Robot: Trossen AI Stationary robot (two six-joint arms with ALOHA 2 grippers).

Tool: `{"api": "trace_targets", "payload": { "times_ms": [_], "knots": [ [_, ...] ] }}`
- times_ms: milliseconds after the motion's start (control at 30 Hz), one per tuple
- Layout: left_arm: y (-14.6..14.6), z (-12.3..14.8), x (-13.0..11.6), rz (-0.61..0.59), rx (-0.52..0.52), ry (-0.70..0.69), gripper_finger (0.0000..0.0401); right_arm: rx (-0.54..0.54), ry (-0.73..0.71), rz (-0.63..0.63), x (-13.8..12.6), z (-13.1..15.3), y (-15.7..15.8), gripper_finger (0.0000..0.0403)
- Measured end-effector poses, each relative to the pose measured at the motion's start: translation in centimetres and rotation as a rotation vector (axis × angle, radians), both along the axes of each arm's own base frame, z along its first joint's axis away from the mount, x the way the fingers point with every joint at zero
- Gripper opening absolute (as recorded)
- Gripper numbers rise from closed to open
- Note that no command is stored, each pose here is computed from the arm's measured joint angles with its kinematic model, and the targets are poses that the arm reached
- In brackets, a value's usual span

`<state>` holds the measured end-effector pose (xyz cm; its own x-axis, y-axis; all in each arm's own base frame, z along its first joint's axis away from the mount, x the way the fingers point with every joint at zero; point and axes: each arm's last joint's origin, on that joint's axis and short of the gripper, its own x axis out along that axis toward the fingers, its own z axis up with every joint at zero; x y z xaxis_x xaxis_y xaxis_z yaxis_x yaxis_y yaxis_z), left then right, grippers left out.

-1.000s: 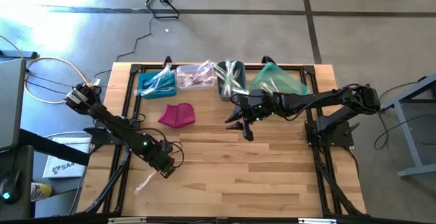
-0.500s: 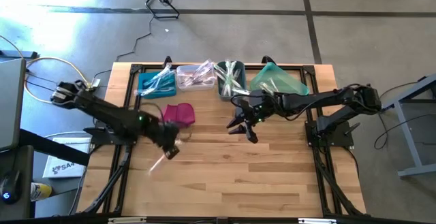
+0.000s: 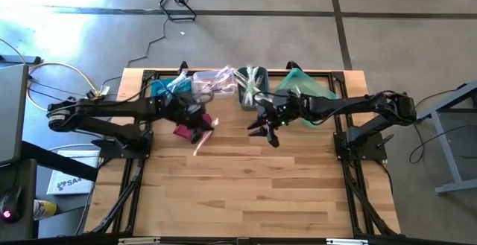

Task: Pick & Place Toothbrushes
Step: Put the orange toothbrush into the light blue bin

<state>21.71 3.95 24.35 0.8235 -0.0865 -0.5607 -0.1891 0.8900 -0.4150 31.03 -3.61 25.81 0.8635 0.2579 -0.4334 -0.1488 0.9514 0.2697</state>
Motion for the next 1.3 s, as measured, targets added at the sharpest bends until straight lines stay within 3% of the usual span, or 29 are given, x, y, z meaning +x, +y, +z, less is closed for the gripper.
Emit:
{"api": "trace_targets", "payload": {
  "times_ms": [200,333,633,800,1000,1300],
  "knots": [
    [2.8,1.9,0.4,0.031,0.181,-0.225,0.0002,-0.010,-0.052,-0.025,0.1,0.4,-0.8,0.0121],
    [3.6,3.1,0.5,0.027,0.227,-0.351,0.0002,-0.022,-0.108,-0.039,0.3,0.9,-1.1,0.0121],
    [3.4,5.3,0.8,-0.107,0.392,-0.593,0.0002,-0.100,-0.178,-0.193,0.9,1.3,-1.6,0.0121],
    [3.4,5.5,0.8,-0.109,0.408,-0.617,0.0002,-0.121,-0.228,-0.219,2.4,0.4,-1.0,0.0127],
    [3.4,5.5,0.8,-0.122,0.422,-0.616,0.0002,-0.172,-0.351,-0.302,4.4,-0.6,-0.5,0.0173],
    [3.4,5.5,0.8,-0.126,0.420,-0.616,0.0002,-0.138,-0.431,-0.329,5.8,-2.2,-0.7,0.0215]
  ]
}}
